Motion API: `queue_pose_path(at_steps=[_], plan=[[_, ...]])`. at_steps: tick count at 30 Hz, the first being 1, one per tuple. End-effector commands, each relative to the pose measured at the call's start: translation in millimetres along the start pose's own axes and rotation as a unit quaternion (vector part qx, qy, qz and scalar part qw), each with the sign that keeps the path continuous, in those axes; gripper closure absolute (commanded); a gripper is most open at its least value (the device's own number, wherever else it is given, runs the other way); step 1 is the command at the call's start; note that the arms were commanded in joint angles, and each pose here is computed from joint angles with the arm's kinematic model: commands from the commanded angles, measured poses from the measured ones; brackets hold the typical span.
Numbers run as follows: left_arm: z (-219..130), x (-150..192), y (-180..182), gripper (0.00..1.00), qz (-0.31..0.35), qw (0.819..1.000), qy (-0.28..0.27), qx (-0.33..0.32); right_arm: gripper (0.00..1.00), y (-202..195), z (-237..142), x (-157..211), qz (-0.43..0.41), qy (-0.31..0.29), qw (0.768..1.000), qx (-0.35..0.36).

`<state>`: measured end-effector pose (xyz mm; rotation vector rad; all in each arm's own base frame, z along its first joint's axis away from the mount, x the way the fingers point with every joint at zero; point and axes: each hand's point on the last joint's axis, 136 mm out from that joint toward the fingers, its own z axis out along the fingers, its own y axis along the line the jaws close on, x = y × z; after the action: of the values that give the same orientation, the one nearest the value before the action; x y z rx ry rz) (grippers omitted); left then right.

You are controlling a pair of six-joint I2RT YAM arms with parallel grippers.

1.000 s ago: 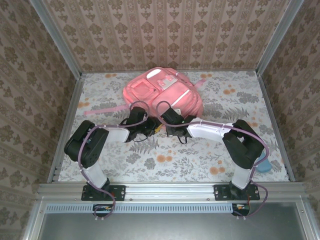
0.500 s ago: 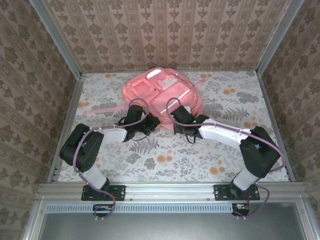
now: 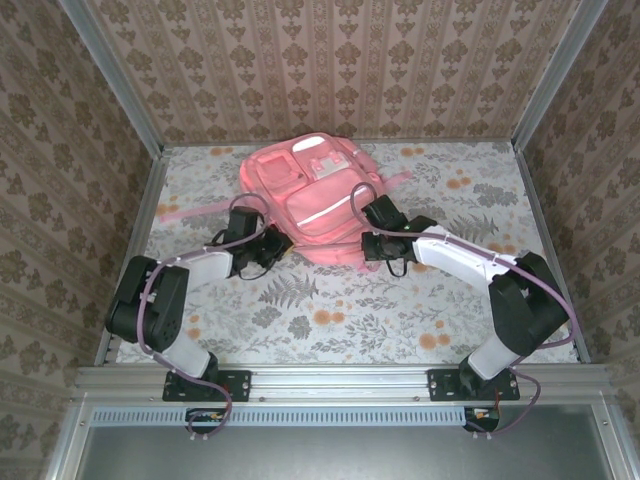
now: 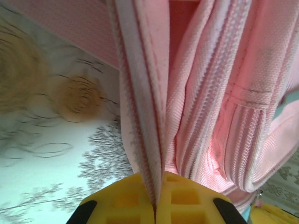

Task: Pack books, pencil case, and school supplies into a backpack

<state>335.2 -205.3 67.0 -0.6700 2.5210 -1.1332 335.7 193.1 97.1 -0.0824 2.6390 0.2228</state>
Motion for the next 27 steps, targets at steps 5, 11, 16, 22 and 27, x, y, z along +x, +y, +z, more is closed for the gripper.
queue_pose_path(at_steps=[5,11,16,22,27], plan=[[-33,-30,8,0.82,0.033,0.997,-0.055,-0.041,0.74,20,-15,-5,-0.061,0.004,0.998,-0.014],[-50,-21,7,0.47,0.023,0.997,-0.058,-0.038,0.67,44,-21,-3,-0.083,0.006,0.995,-0.048],[-54,0,-4,0.39,0.015,0.999,-0.041,-0.015,0.51,37,-23,-8,-0.078,-0.002,0.996,-0.033],[-32,31,-31,0.37,0.017,1.0,-0.004,0.025,0.41,16,-13,-29,-0.019,0.0,0.999,-0.03],[-3,51,-36,0.39,0.017,0.999,0.025,0.028,0.41,-20,15,-62,0.105,0.009,0.993,-0.052]])
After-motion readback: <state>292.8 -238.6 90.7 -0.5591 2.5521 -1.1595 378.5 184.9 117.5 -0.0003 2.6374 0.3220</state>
